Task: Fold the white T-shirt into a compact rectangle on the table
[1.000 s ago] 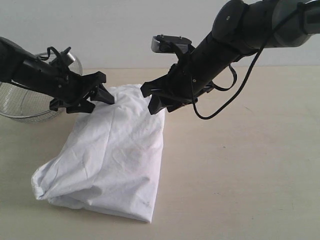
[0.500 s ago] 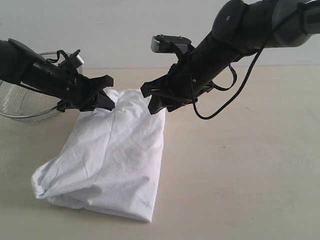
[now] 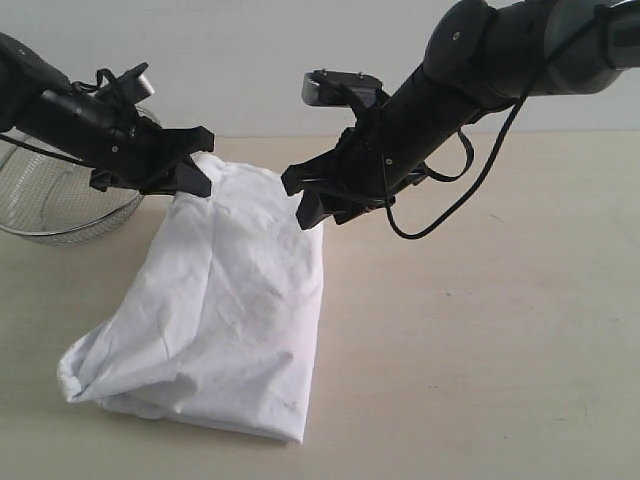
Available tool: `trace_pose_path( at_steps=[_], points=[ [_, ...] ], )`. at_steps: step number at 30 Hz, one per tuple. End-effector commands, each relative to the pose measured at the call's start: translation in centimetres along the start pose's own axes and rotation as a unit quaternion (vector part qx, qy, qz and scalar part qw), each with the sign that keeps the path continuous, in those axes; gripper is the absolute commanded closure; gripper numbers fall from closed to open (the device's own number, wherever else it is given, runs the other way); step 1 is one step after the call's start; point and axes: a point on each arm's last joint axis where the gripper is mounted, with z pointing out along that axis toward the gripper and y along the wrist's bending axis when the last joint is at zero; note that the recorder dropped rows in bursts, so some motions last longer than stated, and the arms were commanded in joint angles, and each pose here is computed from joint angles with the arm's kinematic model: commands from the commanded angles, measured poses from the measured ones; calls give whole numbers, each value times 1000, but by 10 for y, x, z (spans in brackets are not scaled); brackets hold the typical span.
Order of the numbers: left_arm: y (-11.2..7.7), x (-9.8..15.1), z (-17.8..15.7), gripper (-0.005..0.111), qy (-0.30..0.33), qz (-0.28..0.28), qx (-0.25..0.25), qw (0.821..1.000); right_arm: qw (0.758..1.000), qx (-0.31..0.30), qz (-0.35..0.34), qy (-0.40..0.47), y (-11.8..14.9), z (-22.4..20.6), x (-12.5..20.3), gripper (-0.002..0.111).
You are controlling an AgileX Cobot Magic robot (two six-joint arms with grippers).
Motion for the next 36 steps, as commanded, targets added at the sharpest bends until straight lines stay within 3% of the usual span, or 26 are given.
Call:
trace_pose_path(
  at_steps=[1,9,13,18,26,29,34,36],
  points=[
    [2,-1,-5,102,4,3,-34,999,1000,0,-1,-1,-2,-2,0,64],
    [10,0,-6,102,6,7,-77,997,1000,2,-1,-4,-2,-2,0,64],
    [19,3,-6,102,23,9,-122,992,1000,1,1,-1,-3,1,1,64],
    [19,4,-4,102,27,11,-122,992,999,-8,19,27,-9,22,9,64],
    [17,6,-6,101,42,19,-117,992,999,-15,21,34,-7,20,10,64],
    [15,6,-9,87,46,30,-115,992,999,-16,17,36,-7,20,10,64],
    [10,4,-17,41,42,16,-112,993,999,-17,18,35,-7,20,10,64],
    [5,3,-23,36,37,11,-108,993,999,-16,18,34,-7,20,10,64]
  ],
)
